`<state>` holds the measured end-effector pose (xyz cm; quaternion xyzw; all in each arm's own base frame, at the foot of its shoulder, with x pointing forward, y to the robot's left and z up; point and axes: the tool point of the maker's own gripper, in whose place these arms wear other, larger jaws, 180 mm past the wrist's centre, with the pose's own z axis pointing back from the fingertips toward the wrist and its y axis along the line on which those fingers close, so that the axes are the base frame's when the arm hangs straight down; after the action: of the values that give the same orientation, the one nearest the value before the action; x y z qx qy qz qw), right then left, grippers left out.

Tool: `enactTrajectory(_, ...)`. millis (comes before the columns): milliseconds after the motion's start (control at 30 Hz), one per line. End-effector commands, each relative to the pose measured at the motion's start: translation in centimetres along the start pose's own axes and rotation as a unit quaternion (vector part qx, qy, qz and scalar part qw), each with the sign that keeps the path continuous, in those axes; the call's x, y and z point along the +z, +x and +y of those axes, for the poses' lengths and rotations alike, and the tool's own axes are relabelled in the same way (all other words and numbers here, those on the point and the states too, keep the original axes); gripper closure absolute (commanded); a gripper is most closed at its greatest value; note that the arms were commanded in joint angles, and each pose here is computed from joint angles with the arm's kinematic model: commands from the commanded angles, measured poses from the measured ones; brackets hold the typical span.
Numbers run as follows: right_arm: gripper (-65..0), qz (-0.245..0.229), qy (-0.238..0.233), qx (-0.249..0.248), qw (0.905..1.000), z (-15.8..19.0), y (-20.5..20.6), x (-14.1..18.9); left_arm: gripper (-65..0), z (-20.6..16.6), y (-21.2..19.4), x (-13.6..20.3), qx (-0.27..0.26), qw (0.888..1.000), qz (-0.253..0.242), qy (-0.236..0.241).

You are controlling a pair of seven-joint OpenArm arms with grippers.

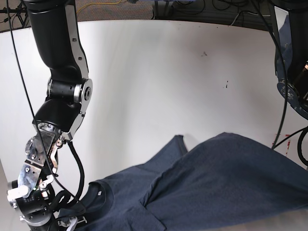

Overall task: Fold the T-shirt properly
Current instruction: 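Stretch the shirt between both grippers, pulling the ends apart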

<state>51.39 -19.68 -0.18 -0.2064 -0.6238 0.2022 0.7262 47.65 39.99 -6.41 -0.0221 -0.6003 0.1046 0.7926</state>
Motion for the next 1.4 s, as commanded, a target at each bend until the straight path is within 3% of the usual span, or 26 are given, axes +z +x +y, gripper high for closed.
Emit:
enactTrajectory(0, 0.0, -0.037, -0.033, 0.001, 0.9988, -2.9, 2.9, 0.9, 0.0, 0.9, 4.4, 1.2, 0.008, 0.999, -0.052, 0.002)
enactTrajectory(200, 0.0, -0.040, -0.037, 0.004, 0.9985, -3.2, 3.2, 1.1, 0.0, 0.7, 5.1, 0.9, 0.021, 0.998, -0.053, -0.007)
enactTrajectory(400, 0.0, -0.023, -0.029, 0.014, 0.9992, -1.1, 0.2, 1.8, 0.0, 1.0, 3.6, 0.5, 0.019, 0.999, -0.037, -0.005)
enactTrajectory(833, 0.0, 0.047, 0.028, 0.035, 0.9979, 7.2, -10.2, 5.7, 0.0, 2.0, -6.5, 0.0, 0.033, 0.998, 0.043, -0.028)
enactTrajectory(1167, 0.0, 0.118, 0.116, 0.024, 0.9860, 15.2, -19.2, 9.7, 0.0, 3.2, -16.4, 2.5, 0.026, 0.991, 0.127, -0.032)
enactTrajectory(1367, 0.0, 0.143, 0.158, 0.017, 0.9769, 18.5, -23.2, 12.5, 0.0, 5.8, -20.8, 5.7, 0.014, 0.985, 0.170, -0.002)
